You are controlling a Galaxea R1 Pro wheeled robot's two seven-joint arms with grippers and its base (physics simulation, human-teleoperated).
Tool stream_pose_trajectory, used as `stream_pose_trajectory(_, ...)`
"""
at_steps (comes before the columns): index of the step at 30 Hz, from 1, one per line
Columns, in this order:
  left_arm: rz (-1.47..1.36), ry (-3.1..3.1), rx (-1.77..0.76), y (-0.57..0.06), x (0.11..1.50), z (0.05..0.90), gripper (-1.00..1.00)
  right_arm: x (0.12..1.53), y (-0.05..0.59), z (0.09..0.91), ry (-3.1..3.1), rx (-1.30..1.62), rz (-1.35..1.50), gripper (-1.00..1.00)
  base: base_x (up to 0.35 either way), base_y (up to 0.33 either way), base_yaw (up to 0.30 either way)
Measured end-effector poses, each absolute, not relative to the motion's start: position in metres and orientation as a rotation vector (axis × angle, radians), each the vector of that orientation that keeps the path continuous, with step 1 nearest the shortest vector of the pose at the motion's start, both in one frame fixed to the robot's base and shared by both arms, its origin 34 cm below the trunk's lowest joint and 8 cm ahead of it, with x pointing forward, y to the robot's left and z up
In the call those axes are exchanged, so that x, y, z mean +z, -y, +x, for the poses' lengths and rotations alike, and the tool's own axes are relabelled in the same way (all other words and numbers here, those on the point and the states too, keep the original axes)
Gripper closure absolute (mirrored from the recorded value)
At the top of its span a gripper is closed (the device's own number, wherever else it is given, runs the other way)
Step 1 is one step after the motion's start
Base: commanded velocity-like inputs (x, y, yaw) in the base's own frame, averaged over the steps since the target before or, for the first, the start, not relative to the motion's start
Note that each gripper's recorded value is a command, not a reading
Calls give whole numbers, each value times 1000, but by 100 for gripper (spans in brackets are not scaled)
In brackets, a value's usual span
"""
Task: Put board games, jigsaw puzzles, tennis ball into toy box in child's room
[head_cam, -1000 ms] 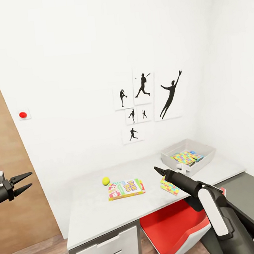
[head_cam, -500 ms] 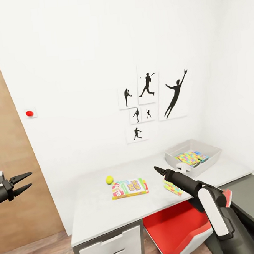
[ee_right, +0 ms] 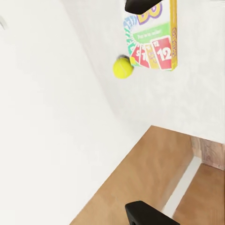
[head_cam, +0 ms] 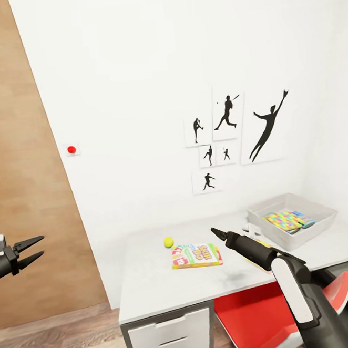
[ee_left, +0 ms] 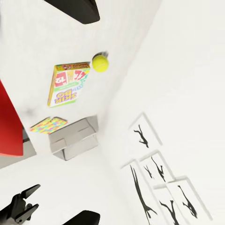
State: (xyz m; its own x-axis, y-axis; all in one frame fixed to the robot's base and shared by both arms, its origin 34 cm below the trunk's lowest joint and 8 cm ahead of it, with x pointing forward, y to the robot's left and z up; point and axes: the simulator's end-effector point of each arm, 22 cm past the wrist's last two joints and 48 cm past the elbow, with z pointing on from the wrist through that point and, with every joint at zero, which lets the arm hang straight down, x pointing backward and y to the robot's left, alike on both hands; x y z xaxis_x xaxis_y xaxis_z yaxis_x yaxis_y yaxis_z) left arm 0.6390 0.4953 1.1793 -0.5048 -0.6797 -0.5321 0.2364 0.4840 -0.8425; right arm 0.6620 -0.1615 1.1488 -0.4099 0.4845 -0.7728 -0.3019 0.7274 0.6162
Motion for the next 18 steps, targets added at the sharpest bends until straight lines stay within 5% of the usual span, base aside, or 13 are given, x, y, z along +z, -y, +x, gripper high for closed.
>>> stream_pose_trajectory(11, -379, -1763, -1182, -496, 1178, 639, -100, 1148, 161, 662, -1799, 870, 144, -100, 16, 2, 21)
stream_pose_trajectory(18, -384, -1770, -1182, -496, 1174, 640, -100, 1144, 161, 663, -1806, 871, 148, -100, 220, 73, -49)
